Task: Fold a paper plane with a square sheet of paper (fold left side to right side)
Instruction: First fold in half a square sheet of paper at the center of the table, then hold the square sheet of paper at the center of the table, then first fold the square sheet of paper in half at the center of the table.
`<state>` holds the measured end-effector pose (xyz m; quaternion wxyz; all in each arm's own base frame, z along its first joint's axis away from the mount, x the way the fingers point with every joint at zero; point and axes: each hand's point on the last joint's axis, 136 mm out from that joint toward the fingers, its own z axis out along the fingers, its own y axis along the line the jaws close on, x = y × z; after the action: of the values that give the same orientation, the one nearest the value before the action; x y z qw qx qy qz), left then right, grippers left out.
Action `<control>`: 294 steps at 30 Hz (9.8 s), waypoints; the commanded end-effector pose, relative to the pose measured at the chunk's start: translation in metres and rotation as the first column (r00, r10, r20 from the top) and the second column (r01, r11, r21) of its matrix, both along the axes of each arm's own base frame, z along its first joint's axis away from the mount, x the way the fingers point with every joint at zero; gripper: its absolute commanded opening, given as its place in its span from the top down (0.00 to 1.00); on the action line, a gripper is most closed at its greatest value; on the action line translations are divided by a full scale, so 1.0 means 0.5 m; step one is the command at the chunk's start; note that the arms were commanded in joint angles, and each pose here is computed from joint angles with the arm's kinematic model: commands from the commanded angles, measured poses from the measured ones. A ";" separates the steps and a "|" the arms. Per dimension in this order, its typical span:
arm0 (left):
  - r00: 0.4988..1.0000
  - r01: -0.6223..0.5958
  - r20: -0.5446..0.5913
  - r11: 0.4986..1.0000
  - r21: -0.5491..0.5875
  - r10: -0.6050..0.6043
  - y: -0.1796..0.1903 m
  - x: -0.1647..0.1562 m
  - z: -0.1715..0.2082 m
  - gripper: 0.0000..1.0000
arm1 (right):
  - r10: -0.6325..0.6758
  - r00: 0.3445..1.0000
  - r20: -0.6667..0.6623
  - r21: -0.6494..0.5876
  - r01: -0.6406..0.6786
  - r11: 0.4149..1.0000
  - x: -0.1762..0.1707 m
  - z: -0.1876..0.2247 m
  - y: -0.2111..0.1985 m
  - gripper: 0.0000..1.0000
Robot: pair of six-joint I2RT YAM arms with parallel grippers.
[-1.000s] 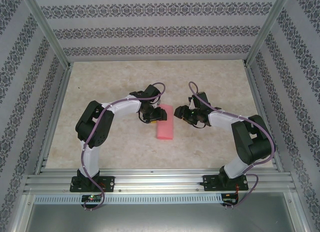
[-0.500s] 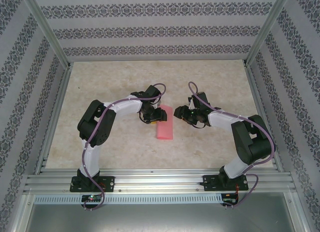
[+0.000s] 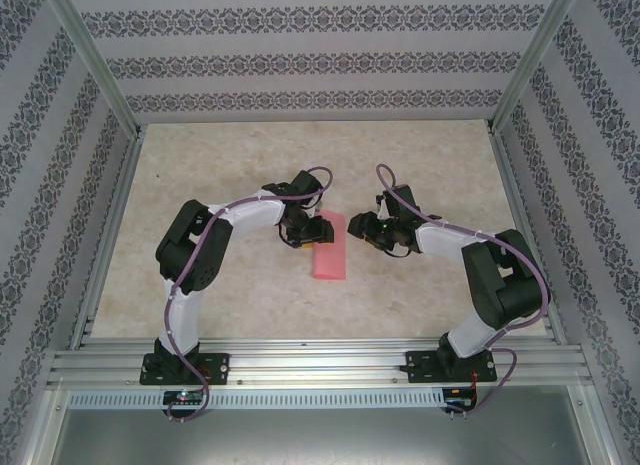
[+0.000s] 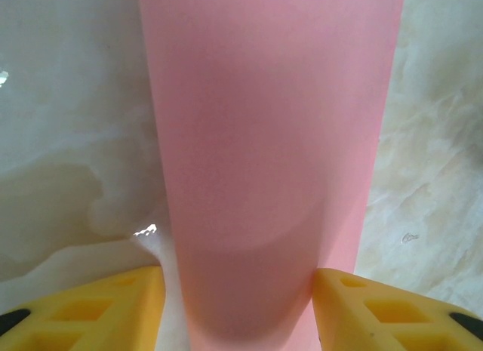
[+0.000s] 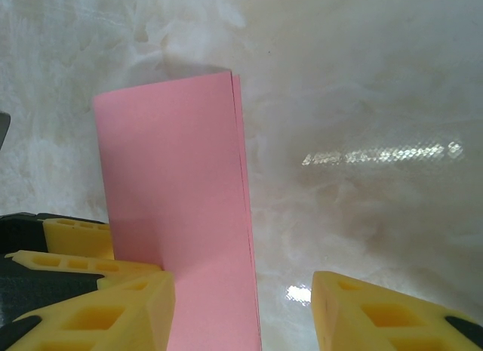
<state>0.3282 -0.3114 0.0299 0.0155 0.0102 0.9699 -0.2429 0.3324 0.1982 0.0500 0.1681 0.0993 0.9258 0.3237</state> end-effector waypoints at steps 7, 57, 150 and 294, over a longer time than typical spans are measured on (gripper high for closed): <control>0.999 0.046 -0.012 0.999 0.018 -0.046 -0.014 -0.016 -0.015 0.46 | 0.007 0.999 0.035 0.018 -0.007 1.000 0.015 0.016 0.018 0.49; 0.997 0.075 -0.027 0.996 0.048 -0.074 -0.019 -0.022 -0.033 0.44 | 0.053 0.998 -0.023 0.057 -0.052 0.997 0.008 -0.007 0.063 0.75; 0.998 0.020 -0.052 0.999 0.030 -0.018 0.050 -0.061 -0.064 0.55 | 0.126 0.973 -0.194 -0.021 -0.133 0.991 -0.019 -0.092 0.091 0.85; 0.896 0.431 0.236 0.862 -0.266 -0.375 -0.081 -0.220 0.009 0.45 | 0.193 0.953 -0.233 -0.049 -0.210 0.977 0.023 -0.136 0.144 0.88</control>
<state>0.2294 -0.3474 0.0365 0.0652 0.2100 0.8945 -0.3894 0.3520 0.2852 0.0122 0.0436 0.0257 0.9395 0.3388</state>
